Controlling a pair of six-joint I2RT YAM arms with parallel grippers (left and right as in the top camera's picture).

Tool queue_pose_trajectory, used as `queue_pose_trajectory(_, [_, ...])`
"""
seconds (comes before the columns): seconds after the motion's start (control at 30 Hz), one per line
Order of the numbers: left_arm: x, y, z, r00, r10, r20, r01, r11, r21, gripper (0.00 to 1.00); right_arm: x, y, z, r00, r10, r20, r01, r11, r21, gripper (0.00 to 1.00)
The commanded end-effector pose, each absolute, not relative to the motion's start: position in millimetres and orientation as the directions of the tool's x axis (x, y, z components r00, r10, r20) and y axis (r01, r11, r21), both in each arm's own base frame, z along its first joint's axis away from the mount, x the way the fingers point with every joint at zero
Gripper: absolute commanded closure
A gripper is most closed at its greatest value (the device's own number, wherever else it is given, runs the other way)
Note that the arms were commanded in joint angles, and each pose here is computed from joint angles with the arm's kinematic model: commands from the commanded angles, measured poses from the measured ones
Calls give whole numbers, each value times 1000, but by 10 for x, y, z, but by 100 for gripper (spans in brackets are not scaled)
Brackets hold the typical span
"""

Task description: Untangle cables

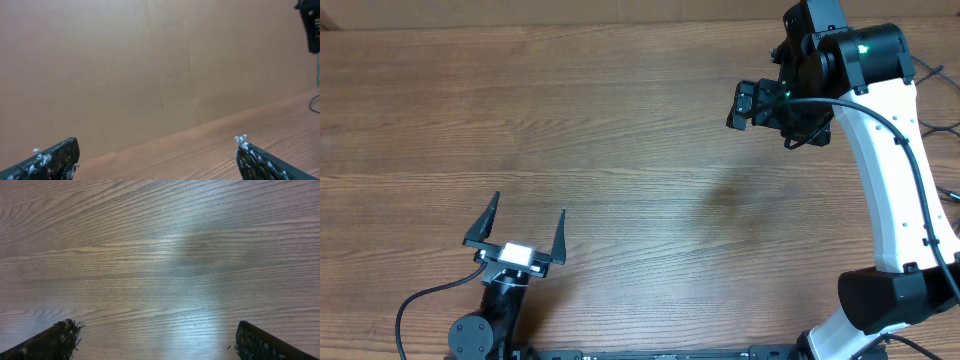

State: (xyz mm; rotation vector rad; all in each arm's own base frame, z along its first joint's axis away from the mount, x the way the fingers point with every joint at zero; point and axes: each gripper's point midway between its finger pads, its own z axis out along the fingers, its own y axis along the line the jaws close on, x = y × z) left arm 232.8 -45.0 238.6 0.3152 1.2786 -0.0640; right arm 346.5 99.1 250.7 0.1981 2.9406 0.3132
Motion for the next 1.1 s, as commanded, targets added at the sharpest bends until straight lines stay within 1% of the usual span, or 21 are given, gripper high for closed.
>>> queue_pose_trajectory(0.0, [2371,-275,2344,262,114,-958,128,980,152,0,3460,1010,2661,-967,148,-209,96,966,241,0])
queue_pose_trajectory(0.13, [2445,-65,2075,137,111,-984,25,993,116,1,3475,1013,2665,-965,148,-215,95,965,243,0])
queue_pose_trajectory(0.27, [2468,8,1758,4,111,-994,-3,994,111,1,3474,1013,2665,-965,148,-214,95,965,243,0])
queue_pose_trajectory(0.33, [2459,35,1543,-85,95,-992,-10,995,96,0,3474,1013,2665,-965,148,-214,95,965,243,0])
queue_pose_trajectory(1.07, [2461,27,1559,-78,96,-992,-6,995,96,1,3475,1013,2665,-965,148,-215,95,965,243,0])
